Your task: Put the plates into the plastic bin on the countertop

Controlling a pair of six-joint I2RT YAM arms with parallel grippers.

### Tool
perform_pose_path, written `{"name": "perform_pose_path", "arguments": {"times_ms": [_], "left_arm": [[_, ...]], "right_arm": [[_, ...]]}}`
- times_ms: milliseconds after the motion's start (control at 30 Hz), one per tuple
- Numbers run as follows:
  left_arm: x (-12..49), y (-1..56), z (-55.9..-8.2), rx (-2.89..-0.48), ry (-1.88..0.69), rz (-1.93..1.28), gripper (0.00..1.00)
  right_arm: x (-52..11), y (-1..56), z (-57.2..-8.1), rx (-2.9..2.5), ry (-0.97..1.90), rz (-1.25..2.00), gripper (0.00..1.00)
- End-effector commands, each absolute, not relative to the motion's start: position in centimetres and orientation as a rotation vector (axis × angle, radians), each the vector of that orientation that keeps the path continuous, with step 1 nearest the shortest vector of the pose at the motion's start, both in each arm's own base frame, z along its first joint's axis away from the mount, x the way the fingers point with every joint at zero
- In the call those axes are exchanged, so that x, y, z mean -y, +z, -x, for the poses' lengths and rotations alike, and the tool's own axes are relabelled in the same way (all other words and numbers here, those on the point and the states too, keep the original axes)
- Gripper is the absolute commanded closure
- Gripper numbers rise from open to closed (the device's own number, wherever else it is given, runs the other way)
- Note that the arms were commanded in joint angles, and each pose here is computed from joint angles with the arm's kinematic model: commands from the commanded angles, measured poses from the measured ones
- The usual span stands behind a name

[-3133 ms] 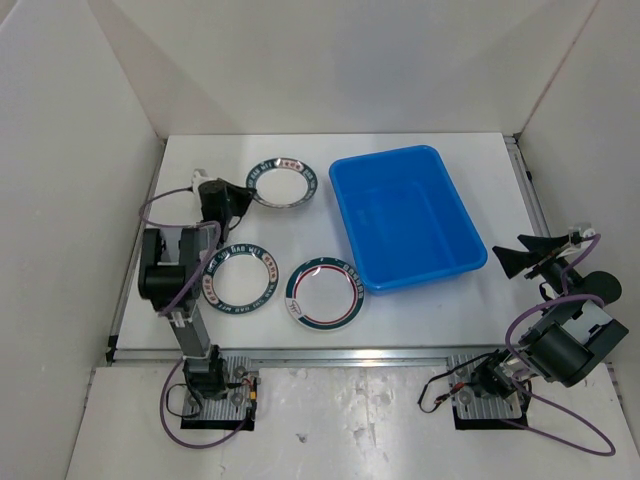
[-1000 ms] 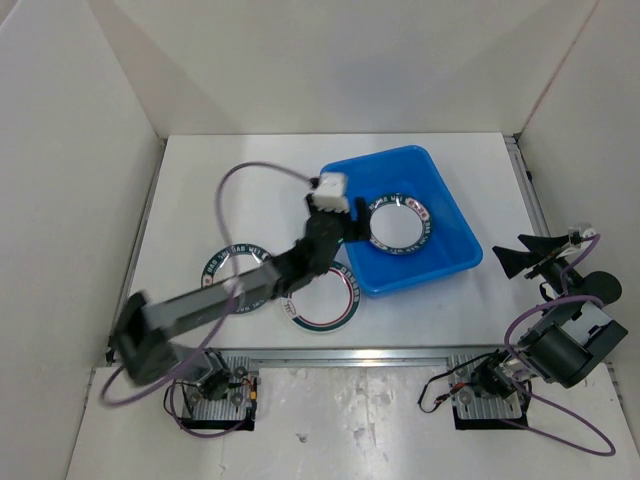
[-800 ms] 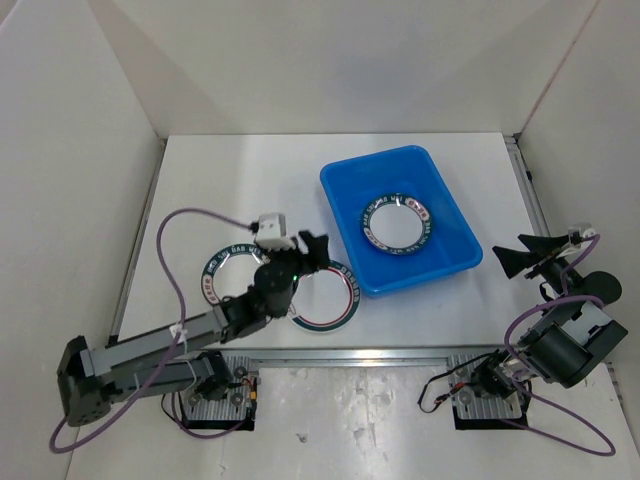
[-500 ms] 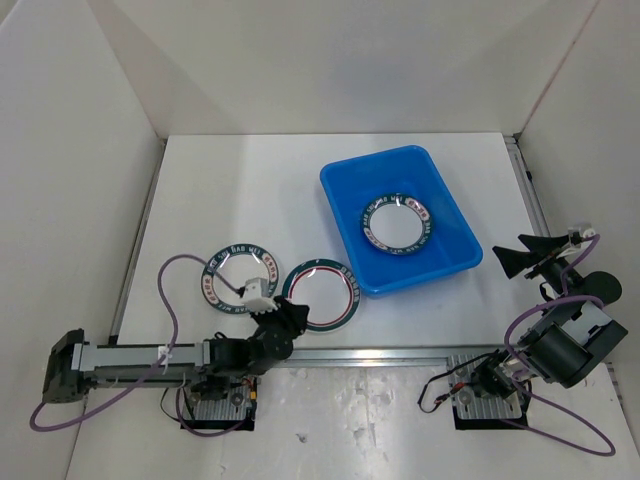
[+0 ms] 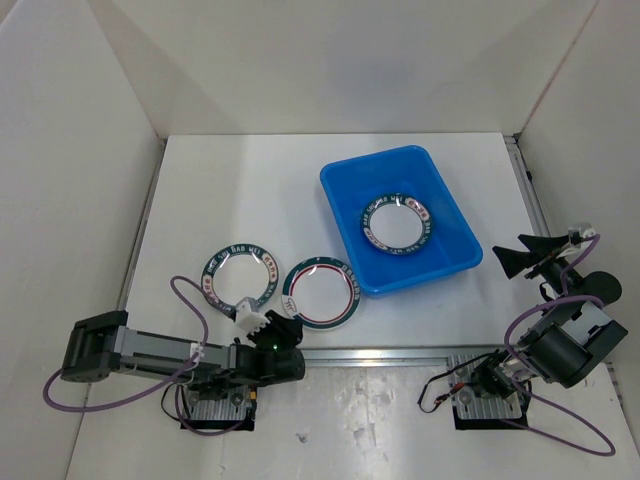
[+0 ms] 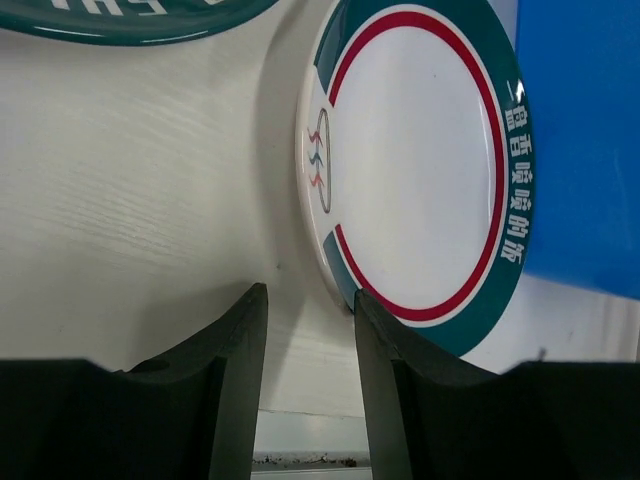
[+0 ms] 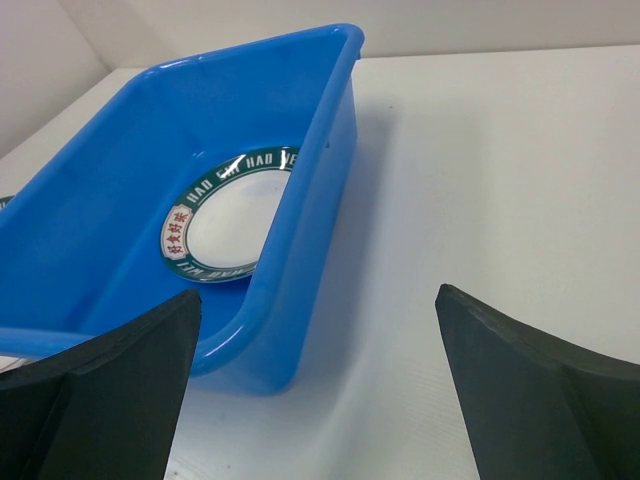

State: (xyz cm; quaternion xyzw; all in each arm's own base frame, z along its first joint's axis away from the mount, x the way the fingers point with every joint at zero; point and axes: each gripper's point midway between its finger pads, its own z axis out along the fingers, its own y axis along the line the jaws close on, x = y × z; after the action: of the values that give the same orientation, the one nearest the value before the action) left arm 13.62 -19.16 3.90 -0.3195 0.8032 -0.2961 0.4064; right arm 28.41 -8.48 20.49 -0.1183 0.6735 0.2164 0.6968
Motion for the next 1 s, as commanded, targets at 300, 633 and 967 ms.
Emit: {"name": "perform_pose_path", "arguments": {"times_ms": [300, 633, 967], "left_arm": [[17.4, 3.9, -16.0, -1.873, -0.732, 0.990, 0.55], [17.1, 4.2, -17.8, -1.826, -0.701, 0.972, 0.65], [17.5, 3.9, -19.2, -1.846, -0.671, 0.918, 0.70]], "right_arm": [[8.0, 23.2, -28.0, -1.386, 0.262, 0.503, 0.00], [8.0, 23.2, -28.0, -1.386, 0.262, 0.503, 0.00], [8.0, 23.2, -28.0, -1.386, 0.262, 0.503, 0.00]]}}
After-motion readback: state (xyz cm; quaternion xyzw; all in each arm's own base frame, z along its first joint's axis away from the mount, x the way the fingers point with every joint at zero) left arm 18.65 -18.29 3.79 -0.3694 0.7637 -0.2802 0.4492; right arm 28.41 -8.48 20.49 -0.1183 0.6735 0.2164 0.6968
